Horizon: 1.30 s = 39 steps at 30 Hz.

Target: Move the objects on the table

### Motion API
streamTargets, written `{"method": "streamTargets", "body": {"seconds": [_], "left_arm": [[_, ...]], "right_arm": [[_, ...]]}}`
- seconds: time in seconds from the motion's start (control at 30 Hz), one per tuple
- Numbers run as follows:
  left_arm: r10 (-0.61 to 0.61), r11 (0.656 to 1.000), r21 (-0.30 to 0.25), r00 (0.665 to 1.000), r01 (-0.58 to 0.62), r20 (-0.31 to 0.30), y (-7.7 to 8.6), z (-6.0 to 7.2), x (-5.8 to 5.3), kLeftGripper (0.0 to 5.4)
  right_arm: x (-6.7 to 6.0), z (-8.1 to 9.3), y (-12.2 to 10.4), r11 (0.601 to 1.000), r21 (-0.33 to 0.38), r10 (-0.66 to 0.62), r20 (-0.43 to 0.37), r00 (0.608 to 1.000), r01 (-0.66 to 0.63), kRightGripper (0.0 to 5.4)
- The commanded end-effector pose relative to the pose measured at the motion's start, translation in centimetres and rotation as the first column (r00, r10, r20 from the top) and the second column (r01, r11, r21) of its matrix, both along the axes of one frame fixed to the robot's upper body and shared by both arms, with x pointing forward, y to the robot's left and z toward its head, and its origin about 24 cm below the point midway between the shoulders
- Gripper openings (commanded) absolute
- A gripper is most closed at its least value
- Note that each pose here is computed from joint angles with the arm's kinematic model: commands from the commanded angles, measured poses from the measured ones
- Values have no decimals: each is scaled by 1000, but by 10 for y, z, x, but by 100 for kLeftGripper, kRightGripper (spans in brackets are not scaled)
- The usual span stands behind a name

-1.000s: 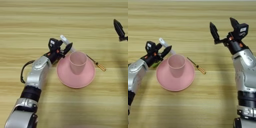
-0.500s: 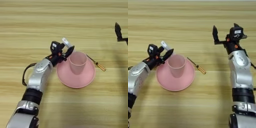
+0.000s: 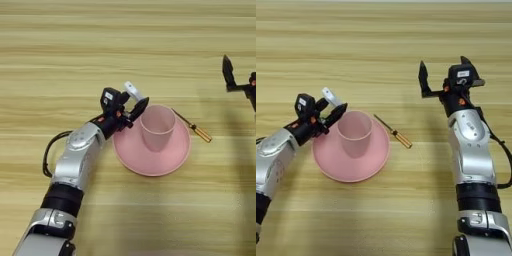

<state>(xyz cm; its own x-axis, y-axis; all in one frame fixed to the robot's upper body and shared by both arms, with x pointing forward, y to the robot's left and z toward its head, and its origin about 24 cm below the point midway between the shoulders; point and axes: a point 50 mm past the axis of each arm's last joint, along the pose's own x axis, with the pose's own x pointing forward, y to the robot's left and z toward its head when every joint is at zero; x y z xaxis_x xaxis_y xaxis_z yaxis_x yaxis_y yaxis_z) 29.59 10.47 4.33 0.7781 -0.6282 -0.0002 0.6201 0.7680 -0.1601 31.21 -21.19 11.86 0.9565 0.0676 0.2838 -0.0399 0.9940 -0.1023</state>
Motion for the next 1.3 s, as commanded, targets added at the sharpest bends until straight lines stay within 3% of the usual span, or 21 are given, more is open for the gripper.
{"method": "streamTargets", "body": {"seconds": [0.03,0.17,0.77,0.93,1.13,1.3], "left_arm": [[-32,998,53,998,35,-56,1,-14,-11,279],[-41,997,61,998,44,-52,1,-15,-15,337],[-24,999,40,999,26,-45,0,-13,-15,492],[21,1000,-20,999,-20,37,3,4,-9,537],[115,990,-104,972,-95,205,14,39,-2,537],[153,982,-151,948,-114,280,19,59,0,537]], "right_arm": [[-1,-1,1,1000,10,-11,7,1000,11,540],[-1,-6,1,1000,12,-12,-7,1000,12,540],[-1,-6,2,1000,14,-5,-5,1000,5,540],[-1,-6,1,1000,13,-7,-5,1000,7,540],[-1,-6,1,1000,12,-6,-4,1000,6,540],[-1,-6,1,1000,12,-4,-4,1000,5,540]]}}
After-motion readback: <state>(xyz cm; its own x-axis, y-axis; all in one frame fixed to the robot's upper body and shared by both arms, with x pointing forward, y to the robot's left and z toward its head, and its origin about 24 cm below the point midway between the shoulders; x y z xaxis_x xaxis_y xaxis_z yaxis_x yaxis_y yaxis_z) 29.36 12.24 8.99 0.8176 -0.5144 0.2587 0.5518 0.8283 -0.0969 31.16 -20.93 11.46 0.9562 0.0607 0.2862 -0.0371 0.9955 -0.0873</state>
